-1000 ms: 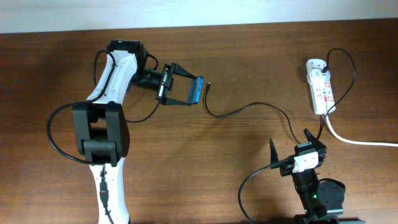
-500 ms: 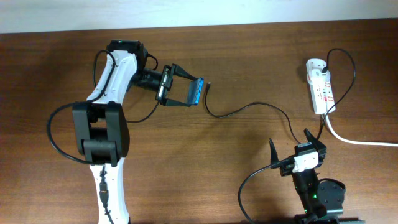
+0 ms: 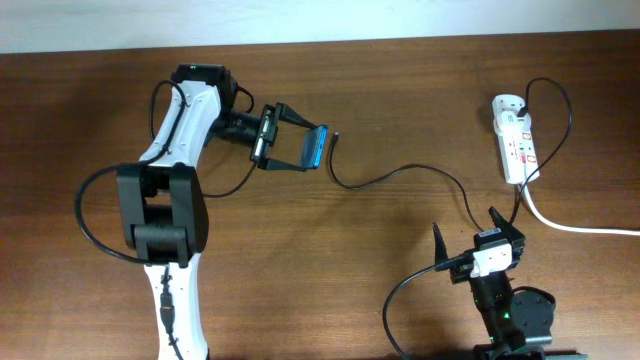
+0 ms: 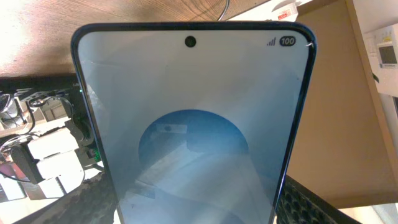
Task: Plug charger to phone and switch on socket
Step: 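Lift the phone with the left gripper and tilt it upright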
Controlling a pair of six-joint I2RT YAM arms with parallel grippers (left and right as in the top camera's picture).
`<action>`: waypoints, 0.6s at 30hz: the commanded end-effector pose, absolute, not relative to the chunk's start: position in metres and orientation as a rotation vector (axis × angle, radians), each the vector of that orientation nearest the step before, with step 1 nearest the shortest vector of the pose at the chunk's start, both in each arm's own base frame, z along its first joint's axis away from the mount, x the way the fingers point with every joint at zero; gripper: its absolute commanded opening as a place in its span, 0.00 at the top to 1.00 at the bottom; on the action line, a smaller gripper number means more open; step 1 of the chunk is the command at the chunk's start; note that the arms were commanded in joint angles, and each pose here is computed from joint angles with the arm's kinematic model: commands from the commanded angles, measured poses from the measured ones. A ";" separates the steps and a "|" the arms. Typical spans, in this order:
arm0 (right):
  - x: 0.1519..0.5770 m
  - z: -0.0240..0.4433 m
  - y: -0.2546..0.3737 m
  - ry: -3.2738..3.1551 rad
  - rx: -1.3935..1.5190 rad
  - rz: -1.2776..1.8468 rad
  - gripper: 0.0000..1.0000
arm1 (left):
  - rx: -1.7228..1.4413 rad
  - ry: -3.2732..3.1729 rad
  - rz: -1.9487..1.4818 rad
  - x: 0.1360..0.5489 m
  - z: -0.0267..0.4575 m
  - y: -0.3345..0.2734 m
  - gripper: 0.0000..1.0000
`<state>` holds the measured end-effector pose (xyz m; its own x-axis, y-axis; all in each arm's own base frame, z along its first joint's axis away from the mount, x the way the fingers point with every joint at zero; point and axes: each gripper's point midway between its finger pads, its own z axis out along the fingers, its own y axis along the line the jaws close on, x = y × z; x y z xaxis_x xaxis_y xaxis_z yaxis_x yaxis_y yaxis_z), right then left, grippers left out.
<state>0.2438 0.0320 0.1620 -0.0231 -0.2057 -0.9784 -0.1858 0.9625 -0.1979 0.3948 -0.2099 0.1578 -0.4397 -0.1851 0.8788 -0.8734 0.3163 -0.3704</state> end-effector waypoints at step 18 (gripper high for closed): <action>0.244 0.159 0.033 1.607 -0.302 -0.009 0.02 | 0.937 -1.823 1.206 0.403 0.165 -0.209 1.00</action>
<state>0.2438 0.0320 0.1618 -0.0235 -0.2057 -0.9783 -0.1858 0.9625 -0.1979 0.3955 -0.2099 0.1577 -0.4444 -0.1846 0.8766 -0.8714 0.3160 -0.3752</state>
